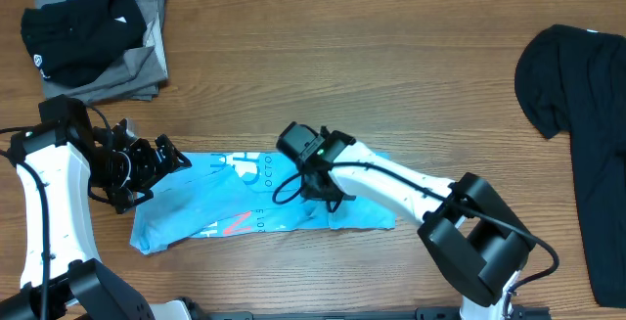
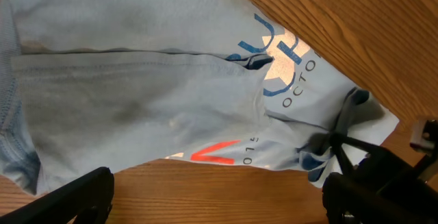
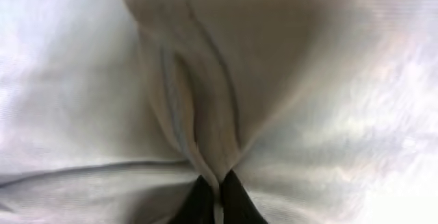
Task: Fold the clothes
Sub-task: 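Press the folded right end down at the center with the right gripper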
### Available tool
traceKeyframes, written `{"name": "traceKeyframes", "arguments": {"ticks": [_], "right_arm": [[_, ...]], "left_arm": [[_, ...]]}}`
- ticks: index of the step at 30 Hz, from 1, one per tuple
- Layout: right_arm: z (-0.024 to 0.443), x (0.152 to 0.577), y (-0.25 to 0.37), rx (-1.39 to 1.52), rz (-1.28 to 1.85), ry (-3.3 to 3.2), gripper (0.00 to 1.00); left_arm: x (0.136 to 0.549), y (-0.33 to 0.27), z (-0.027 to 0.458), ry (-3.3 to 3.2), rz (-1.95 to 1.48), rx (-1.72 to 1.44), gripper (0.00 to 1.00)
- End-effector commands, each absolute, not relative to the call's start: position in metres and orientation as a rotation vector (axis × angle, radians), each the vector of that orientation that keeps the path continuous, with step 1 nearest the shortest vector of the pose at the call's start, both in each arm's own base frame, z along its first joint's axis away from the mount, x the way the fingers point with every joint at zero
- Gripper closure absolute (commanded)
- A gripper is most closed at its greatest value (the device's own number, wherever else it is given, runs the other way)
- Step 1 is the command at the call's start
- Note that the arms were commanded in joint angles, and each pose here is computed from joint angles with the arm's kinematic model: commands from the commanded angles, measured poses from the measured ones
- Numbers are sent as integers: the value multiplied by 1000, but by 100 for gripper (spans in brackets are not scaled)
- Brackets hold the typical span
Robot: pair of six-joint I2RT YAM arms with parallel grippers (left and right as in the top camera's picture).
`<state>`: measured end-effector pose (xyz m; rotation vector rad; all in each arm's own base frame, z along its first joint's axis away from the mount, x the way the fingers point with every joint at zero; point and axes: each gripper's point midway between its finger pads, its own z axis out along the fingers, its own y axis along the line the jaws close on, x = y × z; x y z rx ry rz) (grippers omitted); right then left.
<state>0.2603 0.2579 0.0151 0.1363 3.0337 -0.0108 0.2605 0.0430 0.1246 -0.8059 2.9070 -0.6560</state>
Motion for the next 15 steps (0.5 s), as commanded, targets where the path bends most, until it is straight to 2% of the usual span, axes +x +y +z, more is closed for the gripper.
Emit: {"name": "traceKeyframes", "arguments": {"ticks": [1,9,15], "right_arm": [[21,278,249,216,-19,3008,96],[43,285,240,239,-58,2998,96],[63,281,273,167,83,3010,96]], "left_arm": [[265,44,132,2875,-663,-799,0],[266,44,132,2873,-662,-797,0],[266,44,132,2873,-661,-797,0]]}}
